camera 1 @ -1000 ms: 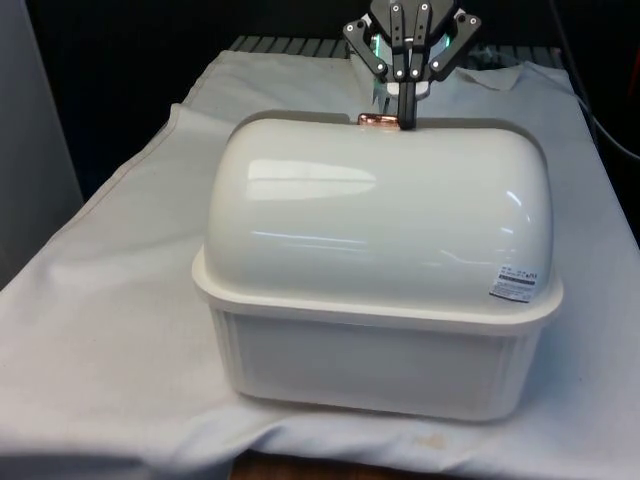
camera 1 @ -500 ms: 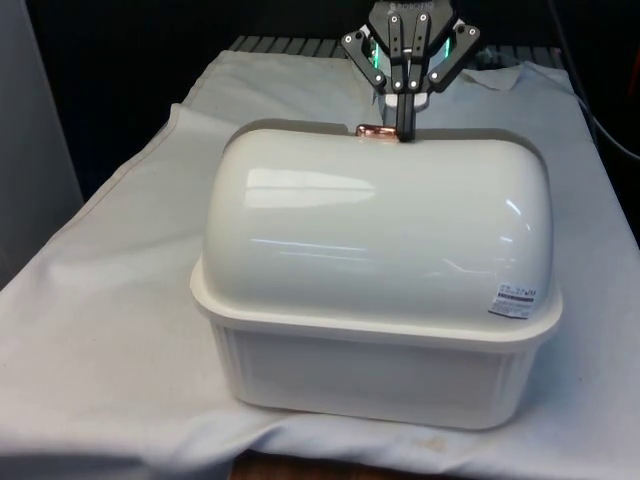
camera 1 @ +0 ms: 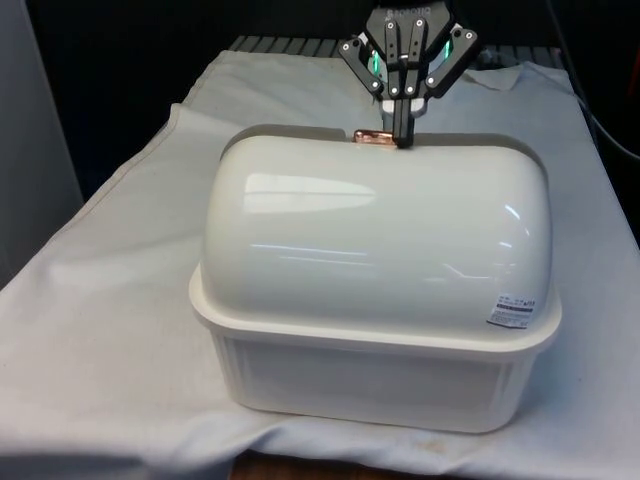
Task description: Open the lid, then close it.
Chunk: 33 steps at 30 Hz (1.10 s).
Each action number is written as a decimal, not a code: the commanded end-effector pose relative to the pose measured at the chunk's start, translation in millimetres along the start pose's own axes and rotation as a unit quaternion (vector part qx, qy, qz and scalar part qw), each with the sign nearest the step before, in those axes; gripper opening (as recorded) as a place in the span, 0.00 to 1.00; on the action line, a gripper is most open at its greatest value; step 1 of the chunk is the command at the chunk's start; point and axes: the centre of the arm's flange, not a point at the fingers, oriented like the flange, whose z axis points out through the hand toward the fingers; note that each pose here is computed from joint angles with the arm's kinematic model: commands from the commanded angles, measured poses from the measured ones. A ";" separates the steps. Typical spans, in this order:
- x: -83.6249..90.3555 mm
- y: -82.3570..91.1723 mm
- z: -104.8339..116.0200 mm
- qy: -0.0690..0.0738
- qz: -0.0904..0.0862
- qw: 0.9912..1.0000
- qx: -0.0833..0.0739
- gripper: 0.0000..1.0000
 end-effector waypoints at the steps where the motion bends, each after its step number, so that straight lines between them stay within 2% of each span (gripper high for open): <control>1: 0.1 5.0 1.8 0.002 0.007 1.000 -0.005 0.00; 6: 6.9 4.3 -4.7 0.009 0.013 1.000 -0.004 0.00; 7: 5.5 1.3 -3.1 0.006 0.010 1.000 0.000 0.00; 8: 7.2 4.9 -5.2 0.010 0.015 1.000 -0.005 0.00; 12: 7.0 5.5 -9.2 0.013 0.020 1.000 -0.004 0.00; 14: 5.4 5.9 -11.3 0.013 0.022 1.000 -0.005 0.00; 15: 6.9 1.7 -7.9 0.008 0.016 1.000 0.000 0.00; 16: 4.4 6.7 -12.2 0.012 0.022 1.000 -0.005 0.00; 23: -12.5 7.8 -15.1 0.006 0.029 1.000 -0.006 0.00; 24: -9.5 3.2 -16.3 0.003 0.024 1.000 0.000 0.00; 25: -15.2 7.8 -14.7 0.005 0.029 1.000 -0.006 0.00; 33: -28.4 10.1 -19.6 -0.003 0.036 0.999 -0.007 0.00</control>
